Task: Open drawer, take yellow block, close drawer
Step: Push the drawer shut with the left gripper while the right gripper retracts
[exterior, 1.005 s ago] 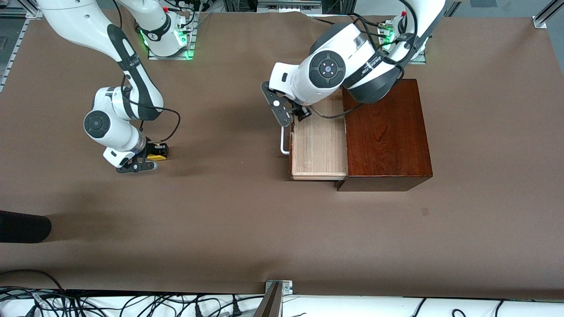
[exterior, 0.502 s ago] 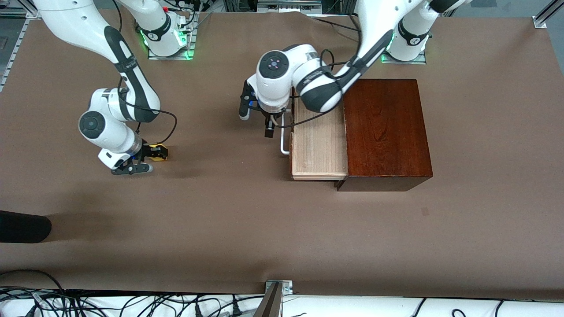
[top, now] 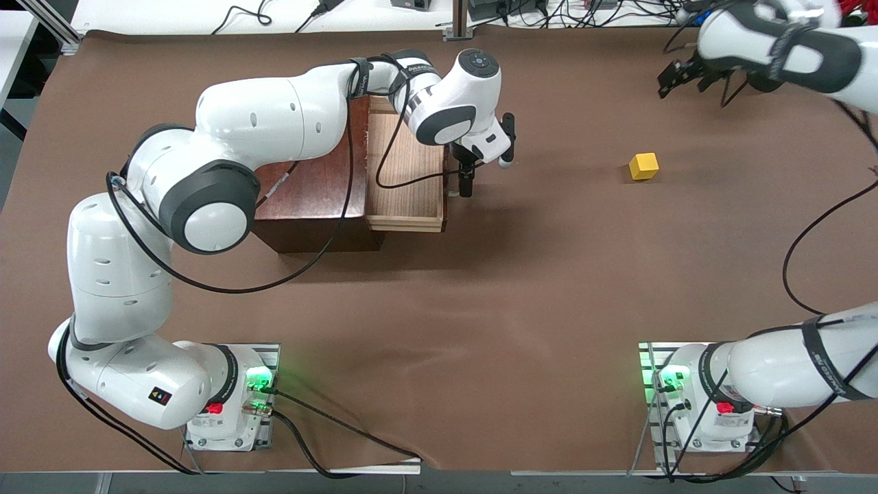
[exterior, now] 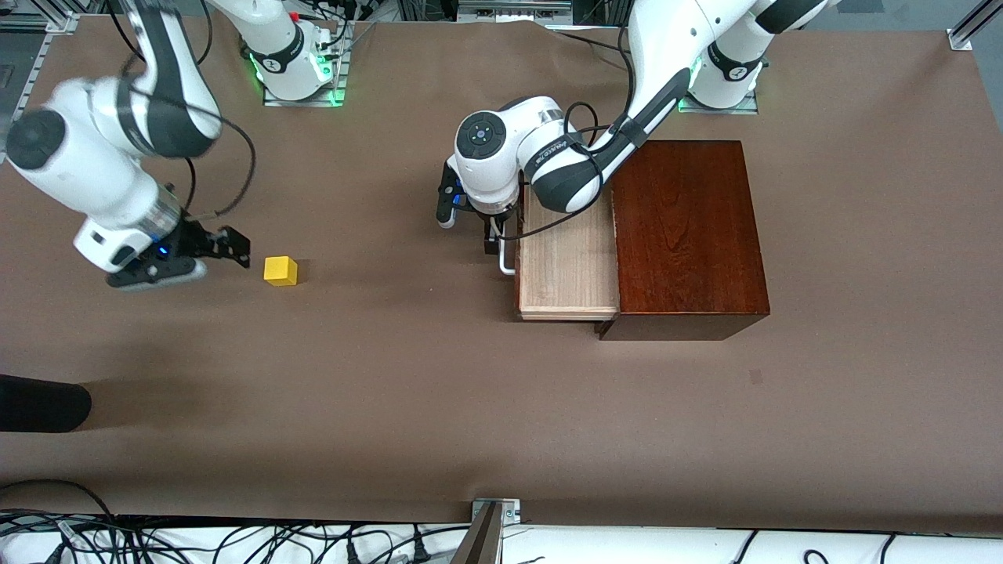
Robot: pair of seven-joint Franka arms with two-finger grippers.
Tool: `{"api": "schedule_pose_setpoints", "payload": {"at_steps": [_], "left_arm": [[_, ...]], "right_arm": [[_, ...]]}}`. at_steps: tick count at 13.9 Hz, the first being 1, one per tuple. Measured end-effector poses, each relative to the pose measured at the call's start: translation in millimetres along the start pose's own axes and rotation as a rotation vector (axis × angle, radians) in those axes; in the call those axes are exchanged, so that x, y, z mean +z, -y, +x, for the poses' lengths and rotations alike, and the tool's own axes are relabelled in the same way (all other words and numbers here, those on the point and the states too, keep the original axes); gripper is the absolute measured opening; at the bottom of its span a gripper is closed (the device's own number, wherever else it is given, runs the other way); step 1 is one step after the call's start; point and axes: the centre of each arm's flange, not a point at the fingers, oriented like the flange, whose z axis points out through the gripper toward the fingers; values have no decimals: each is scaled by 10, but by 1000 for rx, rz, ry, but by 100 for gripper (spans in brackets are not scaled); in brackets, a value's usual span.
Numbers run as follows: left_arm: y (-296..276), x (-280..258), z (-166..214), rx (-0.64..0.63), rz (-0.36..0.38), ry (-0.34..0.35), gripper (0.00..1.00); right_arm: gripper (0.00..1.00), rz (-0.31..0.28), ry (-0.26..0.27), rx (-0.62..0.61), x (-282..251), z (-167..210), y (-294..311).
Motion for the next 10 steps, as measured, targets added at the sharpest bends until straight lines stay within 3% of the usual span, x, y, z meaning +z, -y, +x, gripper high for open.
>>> {"api": "schedule_pose_setpoints", "payload": {"at_steps": [6, 10], "left_arm": [[49, -28, -92, -11, -51, 70, 100], [251, 39, -525, -22, -138, 166, 100]], "right_arm": [[100, 18, 28, 0, -1433, -120, 85], [100, -50, 30, -13, -1695, -91, 34]]}}
